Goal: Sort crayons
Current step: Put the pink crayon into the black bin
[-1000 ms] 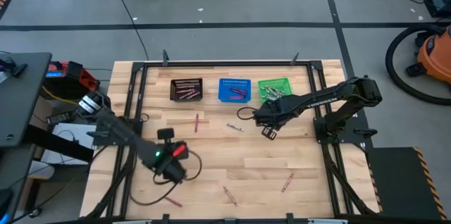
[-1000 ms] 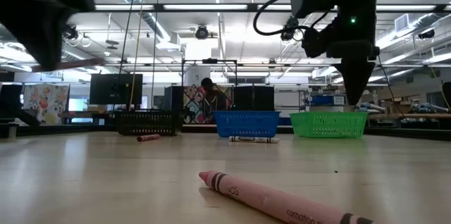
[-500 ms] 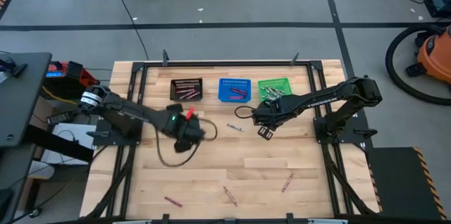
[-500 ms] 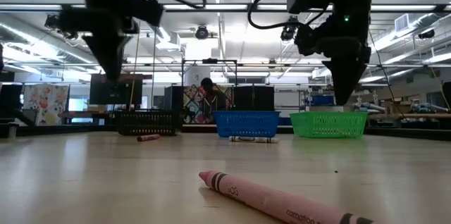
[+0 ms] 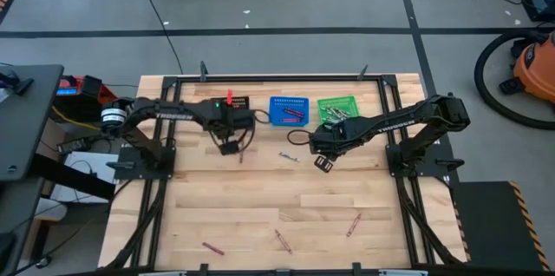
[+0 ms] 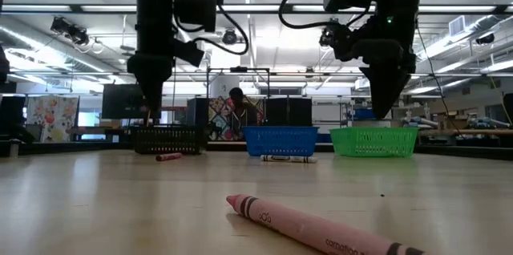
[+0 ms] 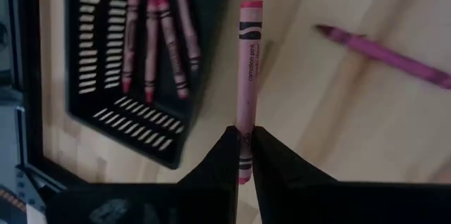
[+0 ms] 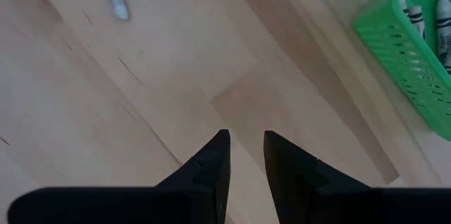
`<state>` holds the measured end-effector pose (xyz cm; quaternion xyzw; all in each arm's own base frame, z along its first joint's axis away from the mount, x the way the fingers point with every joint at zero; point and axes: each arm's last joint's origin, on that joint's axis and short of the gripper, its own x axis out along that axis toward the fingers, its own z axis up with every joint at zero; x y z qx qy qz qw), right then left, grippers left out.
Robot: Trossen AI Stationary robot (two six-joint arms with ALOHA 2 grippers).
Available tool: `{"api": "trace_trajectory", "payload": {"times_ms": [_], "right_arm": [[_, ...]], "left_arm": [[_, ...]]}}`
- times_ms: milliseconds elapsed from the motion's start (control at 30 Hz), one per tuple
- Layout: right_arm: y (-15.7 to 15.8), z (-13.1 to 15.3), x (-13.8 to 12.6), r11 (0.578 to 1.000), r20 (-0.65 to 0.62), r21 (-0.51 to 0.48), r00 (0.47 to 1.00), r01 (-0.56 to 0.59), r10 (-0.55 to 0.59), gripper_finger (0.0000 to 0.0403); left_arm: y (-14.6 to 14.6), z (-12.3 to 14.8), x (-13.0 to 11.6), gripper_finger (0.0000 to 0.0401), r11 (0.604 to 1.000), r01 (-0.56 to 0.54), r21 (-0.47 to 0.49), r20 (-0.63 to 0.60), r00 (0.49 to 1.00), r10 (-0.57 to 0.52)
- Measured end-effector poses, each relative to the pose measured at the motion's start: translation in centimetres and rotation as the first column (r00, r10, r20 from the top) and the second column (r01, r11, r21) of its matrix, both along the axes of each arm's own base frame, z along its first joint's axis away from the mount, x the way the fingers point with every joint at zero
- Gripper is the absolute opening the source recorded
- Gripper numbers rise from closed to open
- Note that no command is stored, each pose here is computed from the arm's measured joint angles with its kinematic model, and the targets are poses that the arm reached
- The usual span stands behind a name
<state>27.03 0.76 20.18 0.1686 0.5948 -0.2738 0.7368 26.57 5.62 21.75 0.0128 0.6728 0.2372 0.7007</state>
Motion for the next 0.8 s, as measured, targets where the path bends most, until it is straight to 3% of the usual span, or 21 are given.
{"api": "trace_trajectory", "payload": {"times_ms": [367,567,800], "right_arm": [[0.0,0.1,0.6,1.000,0.059,0.001,0.998,0.003,-0.003,0.0095],[0.0,0.1,0.8,0.999,0.091,0.010,0.995,0.034,-0.035,0.0095],[0.0,0.2,1.0,1.000,0.110,0.010,0.993,0.029,-0.030,0.0095]], "left_arm": [[5.6,-0.3,-1.3,0.0025,0.998,-0.051,-0.030,0.010,0.999,0.051],[8.0,-0.4,-2.1,0.0025,0.984,-0.058,-0.171,0.086,0.994,0.074],[10.1,-0.4,-3.2,0.0025,0.980,-0.110,-0.168,0.096,0.987,0.128]]}}
